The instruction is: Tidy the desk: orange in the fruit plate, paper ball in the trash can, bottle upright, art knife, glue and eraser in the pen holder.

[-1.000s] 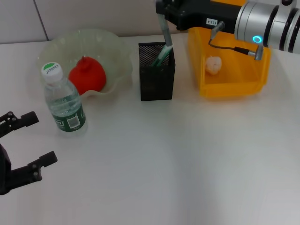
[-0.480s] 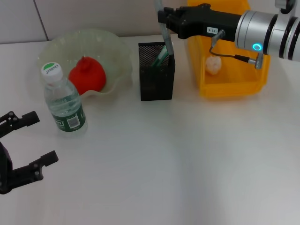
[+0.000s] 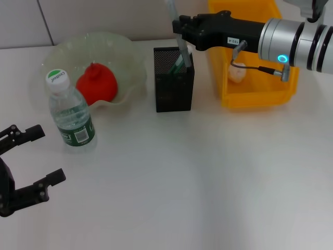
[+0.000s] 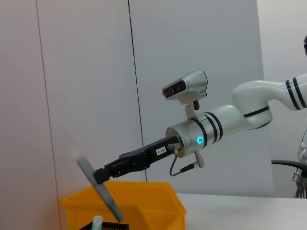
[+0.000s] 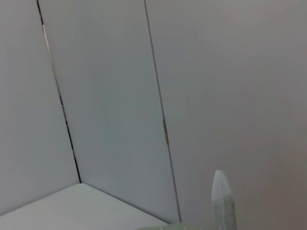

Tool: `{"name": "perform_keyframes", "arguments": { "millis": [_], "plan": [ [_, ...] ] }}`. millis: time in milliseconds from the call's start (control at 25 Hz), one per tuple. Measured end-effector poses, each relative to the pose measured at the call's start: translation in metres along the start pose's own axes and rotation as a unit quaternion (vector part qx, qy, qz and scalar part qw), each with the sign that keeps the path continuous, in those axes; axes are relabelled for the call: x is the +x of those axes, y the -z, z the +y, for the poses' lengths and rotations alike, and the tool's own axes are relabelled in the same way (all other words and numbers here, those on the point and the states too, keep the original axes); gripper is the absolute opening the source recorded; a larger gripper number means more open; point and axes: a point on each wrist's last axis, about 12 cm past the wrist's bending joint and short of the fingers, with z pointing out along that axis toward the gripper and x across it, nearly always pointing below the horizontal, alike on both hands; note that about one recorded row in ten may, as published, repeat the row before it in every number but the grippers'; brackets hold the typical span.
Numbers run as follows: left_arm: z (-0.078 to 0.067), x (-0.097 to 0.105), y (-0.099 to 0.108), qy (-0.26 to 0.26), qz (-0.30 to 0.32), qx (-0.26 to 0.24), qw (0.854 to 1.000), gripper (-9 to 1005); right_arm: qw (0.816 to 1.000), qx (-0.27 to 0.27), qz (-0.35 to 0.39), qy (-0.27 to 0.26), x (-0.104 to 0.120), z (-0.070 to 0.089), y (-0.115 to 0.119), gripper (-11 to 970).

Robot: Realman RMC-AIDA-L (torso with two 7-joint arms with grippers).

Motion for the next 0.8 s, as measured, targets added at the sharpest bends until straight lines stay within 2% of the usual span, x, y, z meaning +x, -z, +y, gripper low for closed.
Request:
{"name": "perform_keyframes", "arguments": {
  "millis": [120,360,560,800],
  "plan": [
    [0.0,0.0,0.0,0.0,0.0,0.0,1.0,831,1.0,-0.007,0.001,0.002,-0.001,0.002,-0.002,121],
    [0.001,0.0,0.001,-0.001,0.001,-0.001,1.0,831,1.0,-0.009,0.002,0.014,-0.002,0.002,-0.002,275],
    [0.002,-0.001,0.002,-0.002,0.002,-0.002,1.0,833,0.999,-0.016,-0.011,0.038,-0.007,0.003,0.002,509],
    [0.007,-0.005,0.018,-0.009,0.01,-0.022,1.0,836,0.995,-0.047,-0.024,0.083,-0.013,0.01,0.015,679]
  ]
}}
